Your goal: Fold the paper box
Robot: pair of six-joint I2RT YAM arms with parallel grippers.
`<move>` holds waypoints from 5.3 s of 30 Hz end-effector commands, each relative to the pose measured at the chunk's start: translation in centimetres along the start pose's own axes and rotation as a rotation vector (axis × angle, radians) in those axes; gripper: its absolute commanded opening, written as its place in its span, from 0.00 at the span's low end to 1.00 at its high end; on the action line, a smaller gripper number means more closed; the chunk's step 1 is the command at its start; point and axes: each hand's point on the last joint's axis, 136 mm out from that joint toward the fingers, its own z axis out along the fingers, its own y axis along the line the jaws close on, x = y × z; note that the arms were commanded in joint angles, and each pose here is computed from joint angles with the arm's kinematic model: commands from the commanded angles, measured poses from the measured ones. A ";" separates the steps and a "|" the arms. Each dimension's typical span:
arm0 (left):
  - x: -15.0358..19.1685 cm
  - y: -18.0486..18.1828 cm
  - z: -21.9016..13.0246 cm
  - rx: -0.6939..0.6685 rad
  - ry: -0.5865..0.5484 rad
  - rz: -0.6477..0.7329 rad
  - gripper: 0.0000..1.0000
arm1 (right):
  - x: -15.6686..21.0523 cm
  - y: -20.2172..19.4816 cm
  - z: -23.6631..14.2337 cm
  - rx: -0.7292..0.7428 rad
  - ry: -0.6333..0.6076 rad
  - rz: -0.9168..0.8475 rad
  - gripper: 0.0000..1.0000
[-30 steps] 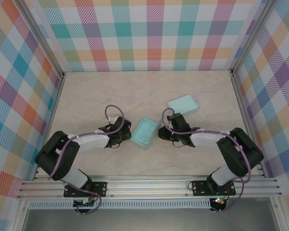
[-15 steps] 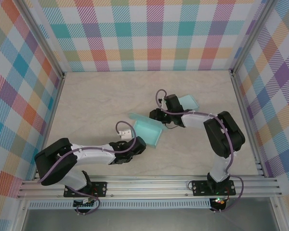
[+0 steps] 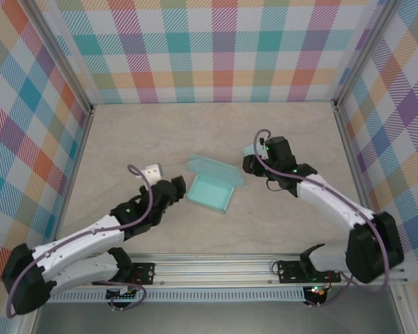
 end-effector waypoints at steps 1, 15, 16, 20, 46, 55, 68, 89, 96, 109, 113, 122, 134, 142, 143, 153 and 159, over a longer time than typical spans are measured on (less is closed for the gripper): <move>-0.8 0.6 0.9 0.050 0.003 0.162 1.00 | 2.2 -2.4 -2.2 0.097 0.025 -0.035 0.56; 0.8 -5.9 8.2 0.543 0.204 0.485 1.00 | 5.4 0.9 -4.7 -0.171 0.057 -0.097 0.70; 0.9 -6.4 8.3 0.567 0.212 0.500 1.00 | 5.5 1.0 -4.5 -0.178 0.059 -0.100 0.69; 1.0 -7.8 9.0 0.636 0.233 0.525 1.00 | 5.5 1.9 -3.6 -0.221 0.076 -0.115 0.65; 2.2 -8.5 11.5 0.652 0.261 0.531 0.43 | 4.7 4.7 3.0 -0.182 0.151 -0.269 0.44; 1.1 -7.2 10.8 0.521 0.198 0.499 0.25 | 4.6 4.9 4.1 -0.108 0.156 -0.310 0.30; -0.2 -7.0 9.6 0.352 0.083 0.262 0.17 | 1.8 6.5 5.7 -0.054 0.079 -0.318 0.16; -2.0 -9.7 12.9 0.197 -0.051 0.062 0.19 | -4.2 10.9 9.1 -0.088 -0.088 -0.355 0.10; -0.1 -9.1 14.1 0.173 -0.031 0.018 0.20 | -3.0 10.5 10.6 -0.085 -0.066 -0.330 0.11; 1.1 -9.0 13.8 0.144 -0.075 0.002 0.20 | -0.9 11.5 12.0 -0.087 -0.034 -0.273 0.13; 1.5 -8.9 13.8 0.137 -0.075 0.006 0.20 | -0.4 11.5 12.2 -0.084 -0.029 -0.243 0.14; 2.8 -8.0 13.5 0.118 -0.068 0.012 0.20 | 1.6 11.2 12.2 -0.093 -0.023 -0.245 0.14; 4.5 -5.9 12.4 0.104 -0.063 -0.008 0.28 | 5.1 9.4 11.6 -0.066 -0.022 -0.275 0.12; 4.5 -5.0 9.7 0.138 -0.045 -0.024 0.70 | 6.2 8.0 12.1 -0.027 -0.016 -0.281 0.12; 4.4 -4.9 9.3 0.133 -0.042 -0.026 0.75 | 6.2 7.9 12.1 -0.023 -0.014 -0.282 0.12; 4.3 -2.2 4.6 0.111 0.039 -0.075 1.00 | 6.3 7.9 12.0 -0.022 -0.008 -0.290 0.13; 3.6 -0.8 1.6 0.137 0.058 -0.119 1.00 | 6.2 8.1 12.0 -0.022 0.005 -0.305 0.16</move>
